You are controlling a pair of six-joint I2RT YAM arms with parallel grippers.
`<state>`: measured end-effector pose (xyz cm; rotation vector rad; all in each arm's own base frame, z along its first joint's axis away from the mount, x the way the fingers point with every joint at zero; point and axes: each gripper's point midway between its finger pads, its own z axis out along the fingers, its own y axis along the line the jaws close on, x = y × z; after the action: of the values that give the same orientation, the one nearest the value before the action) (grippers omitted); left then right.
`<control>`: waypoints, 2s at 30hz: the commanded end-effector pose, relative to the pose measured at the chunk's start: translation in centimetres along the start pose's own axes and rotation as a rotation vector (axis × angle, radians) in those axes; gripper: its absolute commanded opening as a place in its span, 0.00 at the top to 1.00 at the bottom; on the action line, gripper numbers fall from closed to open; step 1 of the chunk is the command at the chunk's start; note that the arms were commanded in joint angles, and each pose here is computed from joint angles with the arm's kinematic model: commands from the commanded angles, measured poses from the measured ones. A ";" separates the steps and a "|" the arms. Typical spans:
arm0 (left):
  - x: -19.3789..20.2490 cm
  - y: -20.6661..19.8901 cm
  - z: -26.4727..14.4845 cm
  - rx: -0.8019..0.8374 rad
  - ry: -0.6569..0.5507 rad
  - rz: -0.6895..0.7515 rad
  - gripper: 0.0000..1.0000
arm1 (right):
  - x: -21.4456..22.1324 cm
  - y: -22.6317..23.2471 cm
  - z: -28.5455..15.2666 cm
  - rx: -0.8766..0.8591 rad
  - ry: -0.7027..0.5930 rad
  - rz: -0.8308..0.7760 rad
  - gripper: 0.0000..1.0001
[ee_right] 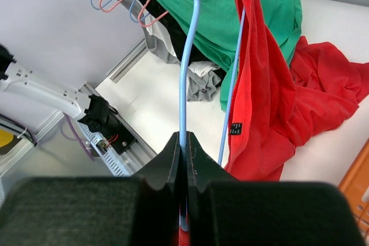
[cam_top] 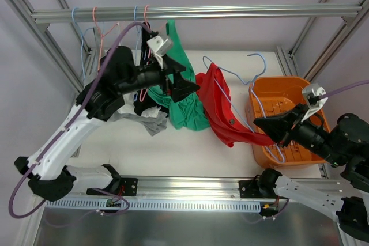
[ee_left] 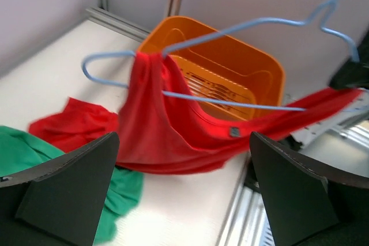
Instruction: Remove the tank top from the hanger
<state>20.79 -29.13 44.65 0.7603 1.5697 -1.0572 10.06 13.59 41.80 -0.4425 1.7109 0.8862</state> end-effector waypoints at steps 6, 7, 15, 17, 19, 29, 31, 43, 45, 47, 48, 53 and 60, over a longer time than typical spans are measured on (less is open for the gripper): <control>-3.4 0.4 7.0 0.026 -0.091 0.205 0.07 | -1.9 0.7 -4.0 -0.050 -0.071 0.014 1.00; -3.2 0.4 7.5 0.033 -0.084 0.203 0.12 | -2.0 0.6 -4.2 -0.047 -0.077 0.012 1.00; -0.7 0.4 11.5 0.095 -0.038 0.176 0.26 | -2.6 0.6 -4.7 -0.046 -0.102 0.008 1.00; -0.3 0.3 12.1 0.113 -0.033 0.165 0.26 | -2.7 0.7 -4.6 -0.047 -0.101 0.008 1.00; -0.3 0.2 12.5 0.116 -0.039 0.164 0.50 | -2.7 0.7 -4.5 -0.045 -0.097 0.005 1.00; -6.0 1.6 9.1 -0.094 -0.199 0.139 1.00 | -3.5 -0.1 -7.8 -0.022 -0.136 -0.035 1.00; -8.2 2.8 7.6 -0.203 -0.269 0.105 1.00 | -3.6 0.8 -9.2 -0.083 -0.135 -0.054 1.00; -15.6 0.9 4.4 -0.217 -0.427 0.064 1.00 | -4.1 4.6 -17.2 -0.372 -0.253 -0.110 1.00; -12.4 -0.8 5.2 -0.096 -0.336 0.065 1.00 | -4.5 3.6 -15.9 -0.306 -0.268 -0.104 1.00; -8.4 -2.6 5.4 0.027 -0.246 0.054 1.00 | -5.4 3.9 -14.6 -0.309 -0.304 -0.125 1.00; -7.1 -3.6 5.2 0.079 -0.222 0.050 1.00 | -5.5 4.2 -13.9 -0.323 -0.311 -0.138 1.00; 1.8 -8.7 3.7 0.388 -0.137 -0.007 1.00 | -6.9 6.4 -6.8 -0.388 -0.356 -0.234 1.00; 14.2 -15.3 3.7 0.670 0.102 -0.096 1.00 | -10.2 4.6 2.3 -0.229 -0.622 -0.264 1.00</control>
<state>9.44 -38.86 32.49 1.0939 1.5555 -1.4931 9.02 17.35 46.10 -0.6781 1.2805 0.9831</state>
